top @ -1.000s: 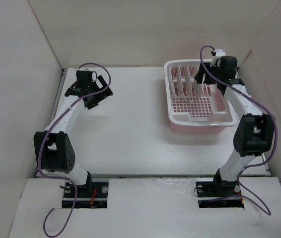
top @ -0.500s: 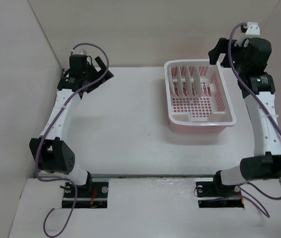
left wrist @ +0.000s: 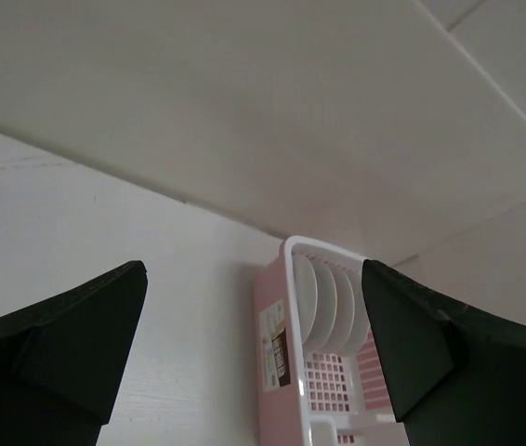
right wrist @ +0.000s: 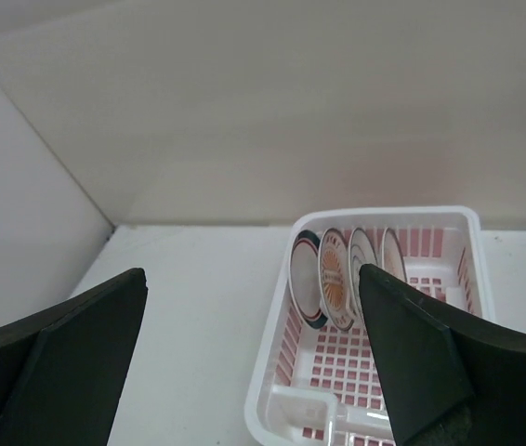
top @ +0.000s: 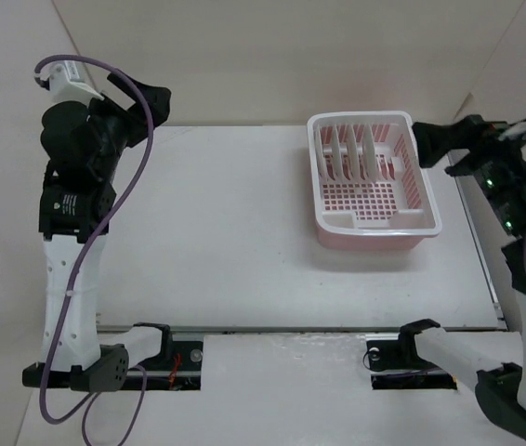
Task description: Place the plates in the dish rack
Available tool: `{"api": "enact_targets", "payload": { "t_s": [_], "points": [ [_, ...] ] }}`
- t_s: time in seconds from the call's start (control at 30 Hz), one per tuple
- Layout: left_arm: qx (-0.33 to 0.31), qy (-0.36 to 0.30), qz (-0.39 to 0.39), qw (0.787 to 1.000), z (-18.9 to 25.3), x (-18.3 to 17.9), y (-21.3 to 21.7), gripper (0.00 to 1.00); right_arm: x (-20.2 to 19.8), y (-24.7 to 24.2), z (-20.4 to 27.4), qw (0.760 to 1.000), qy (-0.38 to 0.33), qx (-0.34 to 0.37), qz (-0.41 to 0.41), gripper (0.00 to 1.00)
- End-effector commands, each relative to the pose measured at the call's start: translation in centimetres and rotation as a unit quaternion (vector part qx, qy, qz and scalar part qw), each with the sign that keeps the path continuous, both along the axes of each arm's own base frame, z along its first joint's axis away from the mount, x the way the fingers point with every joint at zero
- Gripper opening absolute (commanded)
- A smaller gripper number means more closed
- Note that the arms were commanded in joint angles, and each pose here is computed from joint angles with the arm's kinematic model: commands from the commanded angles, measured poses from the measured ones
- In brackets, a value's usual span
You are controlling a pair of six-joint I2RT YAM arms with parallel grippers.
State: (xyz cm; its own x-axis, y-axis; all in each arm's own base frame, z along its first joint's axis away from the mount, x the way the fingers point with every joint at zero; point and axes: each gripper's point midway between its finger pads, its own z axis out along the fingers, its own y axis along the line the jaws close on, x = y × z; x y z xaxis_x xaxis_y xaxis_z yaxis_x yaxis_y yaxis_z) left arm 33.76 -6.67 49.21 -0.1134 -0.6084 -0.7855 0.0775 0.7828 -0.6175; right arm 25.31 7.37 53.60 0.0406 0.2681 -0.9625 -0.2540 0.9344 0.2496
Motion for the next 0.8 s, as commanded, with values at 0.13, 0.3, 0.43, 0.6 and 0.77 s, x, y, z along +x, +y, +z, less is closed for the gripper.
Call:
{"api": "enact_targets", "payload": {
  "t_s": [0.13,0.3,0.43,0.6,0.77],
  "points": [
    [0.004,-0.026,0.047,0.999,2.0,-1.0,2.1,1.0,-5.4,-2.9,2.0,0.998,-0.031,0.018,-0.041,1.0],
    [0.003,-0.025,0.07,0.997,2.1,-1.9,3.0,1.0,-7.1,-3.8,2.1,0.997,-0.046,0.015,-0.052,1.0],
    [-0.003,-0.025,0.066,0.998,2.2,-2.4,2.8,1.0,-8.1,-4.9,3.0,0.995,-0.061,0.015,-0.075,1.0],
    [-0.003,-0.026,0.066,0.998,2.1,-2.2,2.8,1.0,-8.7,-4.9,3.6,0.995,-0.07,0.015,-0.07,1.0],
    [-0.003,-0.026,0.066,0.998,2.1,-2.2,2.8,1.0,-8.7,-4.9,3.6,0.995,-0.07,0.015,-0.07,1.0]
  ]
}}
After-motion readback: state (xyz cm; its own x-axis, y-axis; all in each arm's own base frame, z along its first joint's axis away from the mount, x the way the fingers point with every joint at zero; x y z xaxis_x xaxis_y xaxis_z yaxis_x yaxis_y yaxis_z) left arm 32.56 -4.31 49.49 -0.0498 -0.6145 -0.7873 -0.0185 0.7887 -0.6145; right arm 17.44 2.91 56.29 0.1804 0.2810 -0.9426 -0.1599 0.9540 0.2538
